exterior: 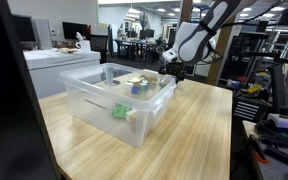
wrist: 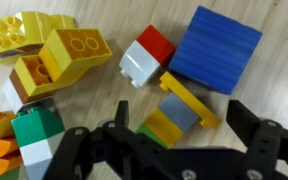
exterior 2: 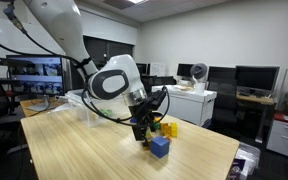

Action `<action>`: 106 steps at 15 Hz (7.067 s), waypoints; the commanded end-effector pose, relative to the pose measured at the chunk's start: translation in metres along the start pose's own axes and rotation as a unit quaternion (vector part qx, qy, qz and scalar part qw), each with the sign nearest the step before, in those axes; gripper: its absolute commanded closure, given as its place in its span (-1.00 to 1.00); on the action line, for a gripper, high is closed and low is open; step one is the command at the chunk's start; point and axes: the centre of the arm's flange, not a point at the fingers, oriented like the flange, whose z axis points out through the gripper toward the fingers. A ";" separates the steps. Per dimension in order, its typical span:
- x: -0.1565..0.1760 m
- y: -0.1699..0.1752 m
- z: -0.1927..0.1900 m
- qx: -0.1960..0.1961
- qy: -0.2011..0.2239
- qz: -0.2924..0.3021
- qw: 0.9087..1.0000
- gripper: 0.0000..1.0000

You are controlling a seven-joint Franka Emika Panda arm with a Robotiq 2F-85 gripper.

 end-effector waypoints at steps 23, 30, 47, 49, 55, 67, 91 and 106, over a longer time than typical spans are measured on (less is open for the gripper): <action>0.040 0.043 0.019 0.136 -0.084 0.632 0.759 -1.00; 0.033 0.062 0.009 0.147 -0.094 0.758 0.628 -1.00; -0.008 0.050 -0.064 0.035 -0.067 0.838 0.540 0.73; -0.012 0.062 -0.113 -0.005 -0.012 0.834 0.552 0.73; 0.055 0.077 -0.222 -0.042 0.126 0.799 0.587 0.73; 0.169 0.052 -0.265 0.012 0.259 0.728 0.634 -0.28; -0.091 -0.004 -0.064 -0.024 -0.038 0.969 0.243 -1.00; -0.066 -0.014 0.024 0.046 -0.177 0.974 0.132 -1.00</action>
